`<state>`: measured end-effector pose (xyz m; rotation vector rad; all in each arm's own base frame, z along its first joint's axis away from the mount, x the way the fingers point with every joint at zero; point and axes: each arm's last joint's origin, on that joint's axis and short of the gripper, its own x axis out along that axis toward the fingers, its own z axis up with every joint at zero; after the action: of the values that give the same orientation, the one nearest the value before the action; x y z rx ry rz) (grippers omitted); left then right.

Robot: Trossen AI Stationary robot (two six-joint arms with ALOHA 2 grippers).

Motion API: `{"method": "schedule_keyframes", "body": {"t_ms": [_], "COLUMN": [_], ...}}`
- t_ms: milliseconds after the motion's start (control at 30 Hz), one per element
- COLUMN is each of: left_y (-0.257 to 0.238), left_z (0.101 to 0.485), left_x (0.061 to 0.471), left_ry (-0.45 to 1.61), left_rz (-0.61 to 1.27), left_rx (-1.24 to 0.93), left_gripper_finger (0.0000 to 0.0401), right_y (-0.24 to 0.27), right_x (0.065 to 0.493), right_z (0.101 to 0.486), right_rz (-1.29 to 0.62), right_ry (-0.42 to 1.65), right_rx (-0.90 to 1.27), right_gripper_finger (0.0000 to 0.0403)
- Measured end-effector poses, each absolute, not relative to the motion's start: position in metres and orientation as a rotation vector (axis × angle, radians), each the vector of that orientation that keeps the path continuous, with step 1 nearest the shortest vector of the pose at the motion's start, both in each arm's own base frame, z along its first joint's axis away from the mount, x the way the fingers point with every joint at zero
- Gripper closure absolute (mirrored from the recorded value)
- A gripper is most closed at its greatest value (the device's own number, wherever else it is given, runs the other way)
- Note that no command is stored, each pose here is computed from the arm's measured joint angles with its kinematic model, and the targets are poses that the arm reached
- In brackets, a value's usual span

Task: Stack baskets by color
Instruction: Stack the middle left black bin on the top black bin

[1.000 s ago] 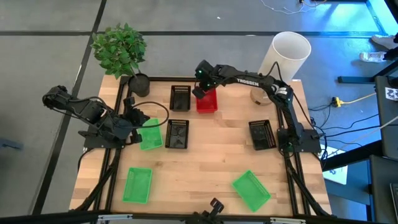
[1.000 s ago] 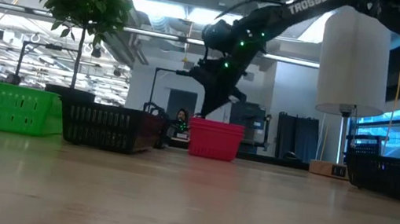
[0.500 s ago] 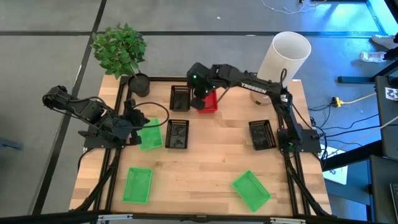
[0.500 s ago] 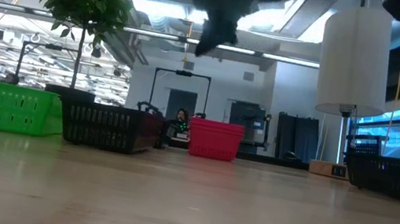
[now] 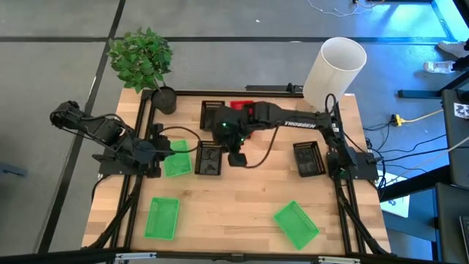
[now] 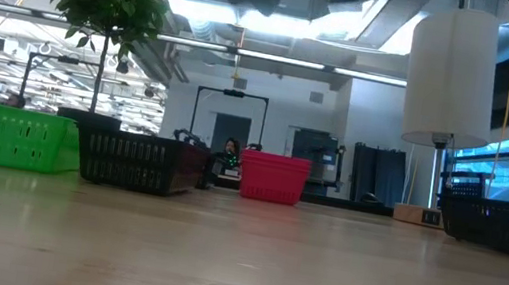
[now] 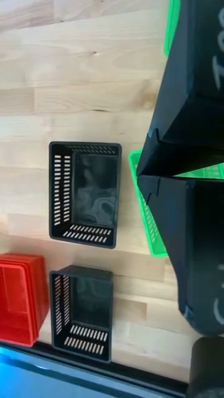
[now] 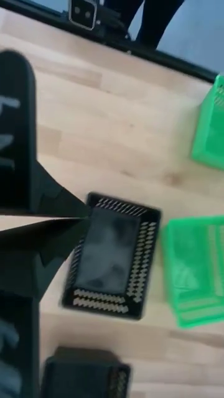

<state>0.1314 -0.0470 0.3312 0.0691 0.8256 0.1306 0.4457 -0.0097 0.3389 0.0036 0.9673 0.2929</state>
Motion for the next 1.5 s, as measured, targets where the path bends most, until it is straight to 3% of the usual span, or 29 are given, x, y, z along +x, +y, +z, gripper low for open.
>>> {"method": "schedule_keyframes", "body": {"t_ms": [500, 967, 1200, 1500], "left_y": [-0.047, -0.047, -0.047, -0.047], "left_z": [0.331, 0.331, 0.331, 0.331], "left_x": [0.131, 0.131, 0.131, 0.131], "left_ry": [0.826, 0.826, 0.826, 0.826], "left_rz": [0.131, 0.131, 0.131, 0.132], "left_rx": [0.068, 0.069, 0.069, 0.069], "left_gripper_finger": [0.0401, 0.0401, 0.0401, 0.0401], "right_y": [0.016, 0.055, 0.066, 0.065], "right_x": [0.446, 0.457, 0.462, 0.462], "right_z": [0.337, 0.259, 0.216, 0.191], "right_rz": [0.233, 0.334, 0.325, 0.311], "right_ry": [0.985, 1.03, 0.925, 0.856], "right_rx": [-0.1, -0.189, -0.28, -0.284], "right_gripper_finger": [0.0269, 0.0266, 0.0266, 0.0266]}}
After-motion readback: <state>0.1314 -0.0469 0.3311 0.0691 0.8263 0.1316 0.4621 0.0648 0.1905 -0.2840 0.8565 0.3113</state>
